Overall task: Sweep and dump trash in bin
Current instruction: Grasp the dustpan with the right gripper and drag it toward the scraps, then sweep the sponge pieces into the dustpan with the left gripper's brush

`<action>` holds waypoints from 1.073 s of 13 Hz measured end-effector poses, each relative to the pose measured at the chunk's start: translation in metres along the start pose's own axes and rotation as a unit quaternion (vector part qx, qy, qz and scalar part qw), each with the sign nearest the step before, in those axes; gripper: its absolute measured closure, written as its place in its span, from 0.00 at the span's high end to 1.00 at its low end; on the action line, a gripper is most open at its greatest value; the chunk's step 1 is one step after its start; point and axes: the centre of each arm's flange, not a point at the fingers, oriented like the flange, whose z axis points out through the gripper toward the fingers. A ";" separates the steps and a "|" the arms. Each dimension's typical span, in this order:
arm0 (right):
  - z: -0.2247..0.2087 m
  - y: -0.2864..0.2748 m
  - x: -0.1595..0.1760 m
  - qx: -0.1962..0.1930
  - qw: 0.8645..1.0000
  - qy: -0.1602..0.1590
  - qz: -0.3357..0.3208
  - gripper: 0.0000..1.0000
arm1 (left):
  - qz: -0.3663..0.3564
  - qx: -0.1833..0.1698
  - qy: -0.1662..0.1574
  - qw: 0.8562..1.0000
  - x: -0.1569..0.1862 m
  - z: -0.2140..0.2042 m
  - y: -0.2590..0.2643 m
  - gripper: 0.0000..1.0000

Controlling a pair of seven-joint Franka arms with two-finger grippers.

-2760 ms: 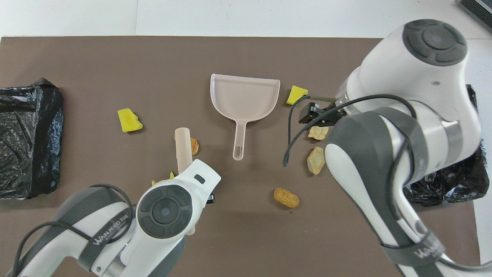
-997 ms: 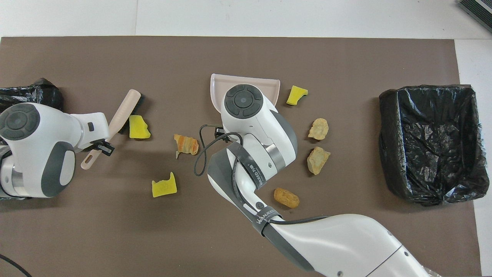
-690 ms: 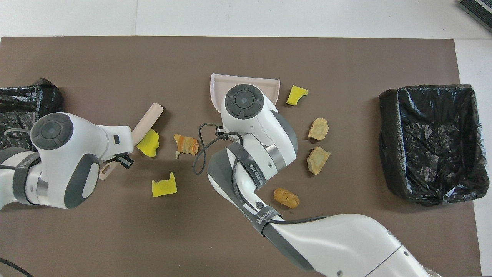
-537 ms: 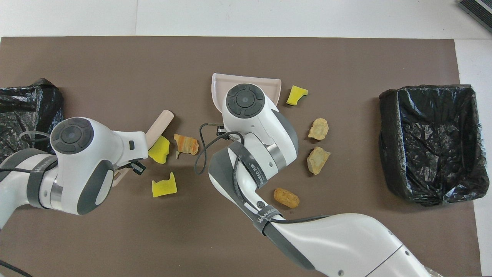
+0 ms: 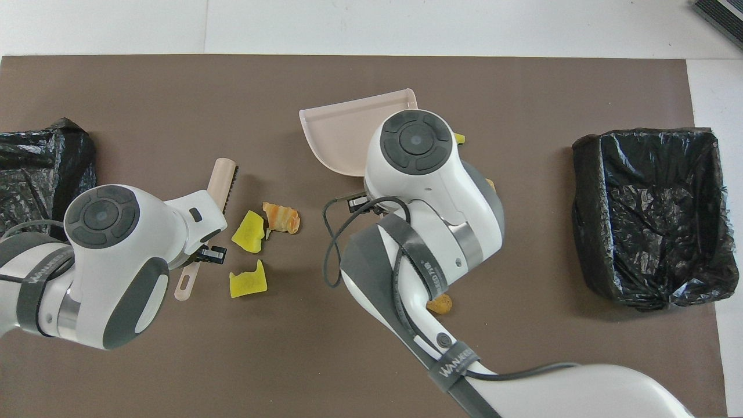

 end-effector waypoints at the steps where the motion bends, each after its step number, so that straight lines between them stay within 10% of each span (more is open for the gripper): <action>1: -0.013 0.017 -0.016 -0.002 0.998 -0.012 -0.067 0.31 | -0.043 0.001 -0.003 0.999 -0.002 -0.002 -0.001 0.26; 4: -0.005 0.033 -0.055 0.000 0.968 -0.044 -0.249 0.31 | -0.094 0.007 -0.030 0.995 -0.015 0.012 -0.013 0.26; 10: 0.043 0.047 -0.073 -0.022 0.861 -0.108 -0.497 0.31 | -0.146 0.029 -0.058 0.987 -0.078 0.047 0.016 0.26; 14: 0.060 0.031 -0.072 -0.036 0.837 -0.122 -0.532 0.31 | -0.131 0.000 -0.026 0.991 -0.070 0.045 0.025 0.26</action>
